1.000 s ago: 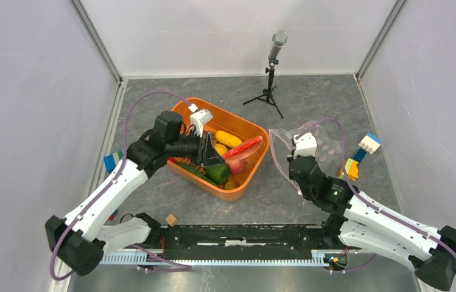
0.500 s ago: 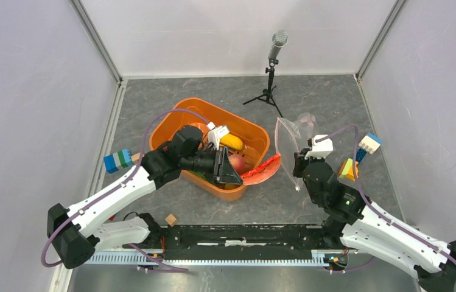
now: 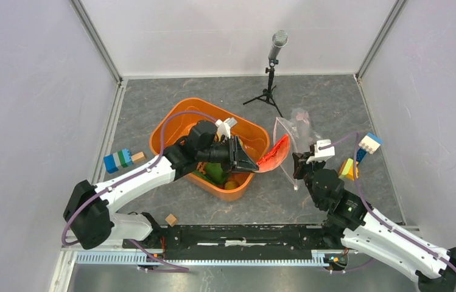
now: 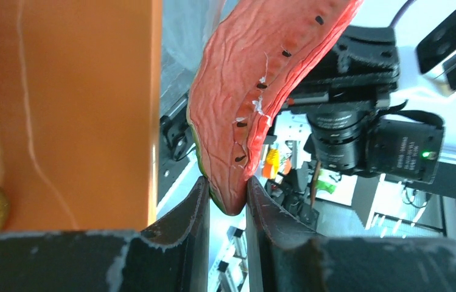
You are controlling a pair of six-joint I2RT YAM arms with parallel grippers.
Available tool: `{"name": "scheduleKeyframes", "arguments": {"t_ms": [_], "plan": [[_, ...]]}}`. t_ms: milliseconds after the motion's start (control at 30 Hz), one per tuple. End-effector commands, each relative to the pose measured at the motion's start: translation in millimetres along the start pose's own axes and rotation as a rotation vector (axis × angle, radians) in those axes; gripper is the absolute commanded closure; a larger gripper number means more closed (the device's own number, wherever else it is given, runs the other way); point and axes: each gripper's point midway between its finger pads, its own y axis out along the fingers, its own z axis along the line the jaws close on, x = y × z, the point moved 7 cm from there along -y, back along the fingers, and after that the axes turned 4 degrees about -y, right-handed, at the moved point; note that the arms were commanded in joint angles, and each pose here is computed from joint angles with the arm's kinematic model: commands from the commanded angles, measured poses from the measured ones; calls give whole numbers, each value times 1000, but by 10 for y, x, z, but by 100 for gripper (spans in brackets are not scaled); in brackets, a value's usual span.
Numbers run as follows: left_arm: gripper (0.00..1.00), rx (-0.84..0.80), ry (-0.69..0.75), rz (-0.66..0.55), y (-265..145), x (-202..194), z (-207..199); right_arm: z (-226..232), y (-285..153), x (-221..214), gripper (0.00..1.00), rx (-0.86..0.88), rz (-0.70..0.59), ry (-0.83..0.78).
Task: Place the food in the zip-top bag and seal the zipper
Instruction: Place the fake fruit in the zipper food storage bag.
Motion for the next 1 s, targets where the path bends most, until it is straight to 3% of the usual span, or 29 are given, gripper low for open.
{"name": "scheduleKeyframes", "arguments": {"t_ms": [0, 200, 433, 667, 867, 967], "plan": [[98, -124, -59, -83, 92, 173, -228, 76, 0, 173, 100, 88, -114, 9], [98, -120, -165, -127, 235, 242, -125, 75, -22, 224, 100, 114, -157, -4], [98, -77, -203, -252, 126, 219, 24, 37, -45, 301, 100, 97, -204, 11], [98, -77, -160, -223, 341, 277, -173, 227, -65, 358, 100, 269, -229, -36], [97, -64, -150, -224, 563, 402, -283, 248, -44, 338, 100, 277, -184, -97], [87, -81, -135, -220, 640, 470, -361, 218, -48, 329, 100, 258, -178, -96]]}}
